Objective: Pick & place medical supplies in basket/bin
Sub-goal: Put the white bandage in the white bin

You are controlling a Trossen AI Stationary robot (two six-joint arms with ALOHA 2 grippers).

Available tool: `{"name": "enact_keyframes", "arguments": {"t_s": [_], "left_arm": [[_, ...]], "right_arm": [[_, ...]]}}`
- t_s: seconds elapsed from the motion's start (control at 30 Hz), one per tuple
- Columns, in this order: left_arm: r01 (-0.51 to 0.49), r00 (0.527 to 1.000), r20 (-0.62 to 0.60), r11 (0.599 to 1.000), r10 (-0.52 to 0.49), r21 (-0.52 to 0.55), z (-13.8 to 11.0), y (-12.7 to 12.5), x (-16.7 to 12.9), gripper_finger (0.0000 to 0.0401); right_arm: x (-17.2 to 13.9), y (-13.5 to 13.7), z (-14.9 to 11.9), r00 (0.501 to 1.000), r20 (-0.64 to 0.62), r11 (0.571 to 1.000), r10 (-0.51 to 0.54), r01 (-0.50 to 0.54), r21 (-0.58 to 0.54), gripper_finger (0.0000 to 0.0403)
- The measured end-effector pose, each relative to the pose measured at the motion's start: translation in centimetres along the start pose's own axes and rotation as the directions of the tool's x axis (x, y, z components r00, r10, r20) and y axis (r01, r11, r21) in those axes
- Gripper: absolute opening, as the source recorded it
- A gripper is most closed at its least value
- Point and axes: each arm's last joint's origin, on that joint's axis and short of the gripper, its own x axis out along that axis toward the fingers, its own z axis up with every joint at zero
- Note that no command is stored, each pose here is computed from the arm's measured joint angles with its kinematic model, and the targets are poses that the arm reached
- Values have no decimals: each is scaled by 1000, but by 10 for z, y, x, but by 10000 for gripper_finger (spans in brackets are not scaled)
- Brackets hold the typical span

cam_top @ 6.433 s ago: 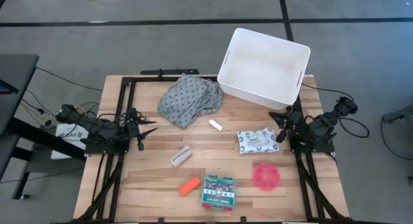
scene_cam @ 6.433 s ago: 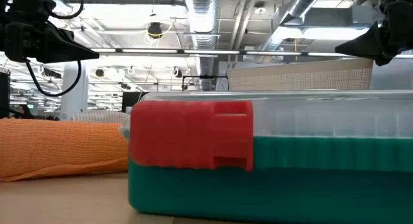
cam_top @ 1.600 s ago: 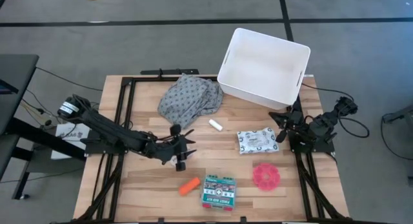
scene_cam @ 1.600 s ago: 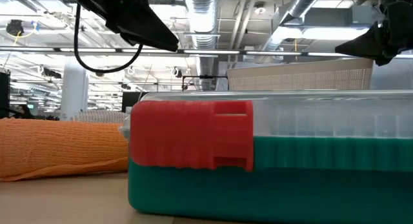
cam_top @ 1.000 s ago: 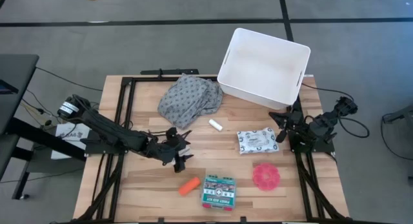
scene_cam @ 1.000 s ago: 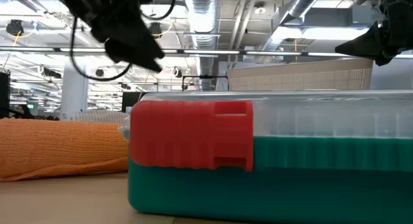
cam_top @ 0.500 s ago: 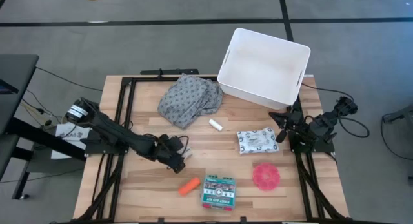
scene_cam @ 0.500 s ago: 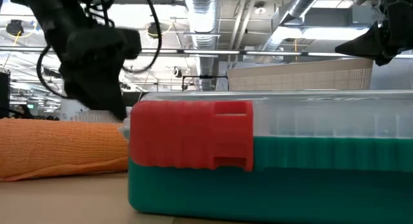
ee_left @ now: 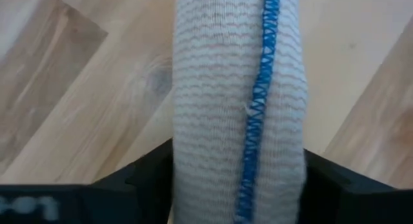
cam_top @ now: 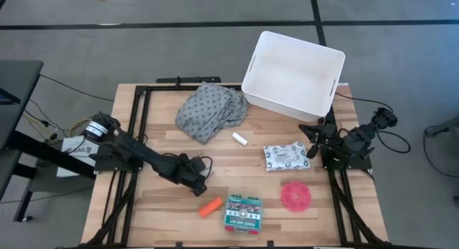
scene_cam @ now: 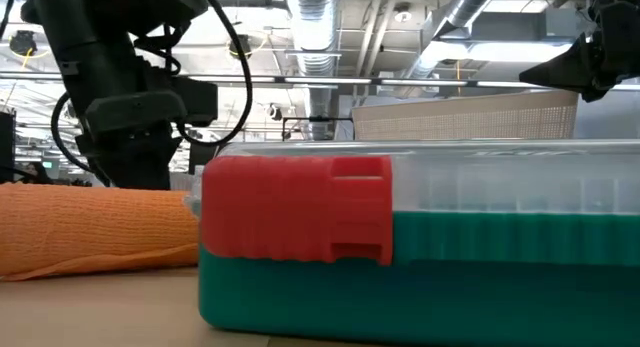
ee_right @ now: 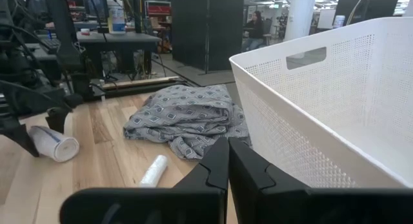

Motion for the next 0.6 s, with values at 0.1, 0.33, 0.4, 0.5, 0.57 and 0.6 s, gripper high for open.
{"name": "enact_keyframes", "arguments": {"t_s": [0.1,0.33,0.4,0.5,0.57,0.6], "left_arm": [[8,1000,21,1000,-9,20,8,-6,-8,155],[45,966,245,988,-81,149,77,-32,-44,102],[19,927,366,987,-77,160,114,-34,-63,102],[-43,854,518,988,-42,151,174,-21,-96,102],[-48,786,616,991,-41,128,215,-7,-121,102],[-40,755,654,992,-49,121,233,4,-132,102]], "right_arm": [[0,0,0,1000,0,1000,0,0,0,0],[0,0,0,1000,-1,1000,0,0,-1,0],[0,0,0,1000,-1,1000,0,0,-2,0],[0,0,0,1000,-1,1000,0,0,-3,0],[0,0,0,1000,-2,1000,0,0,-3,0],[0,0,0,1000,-2,1000,0,0,-4,0]]}}
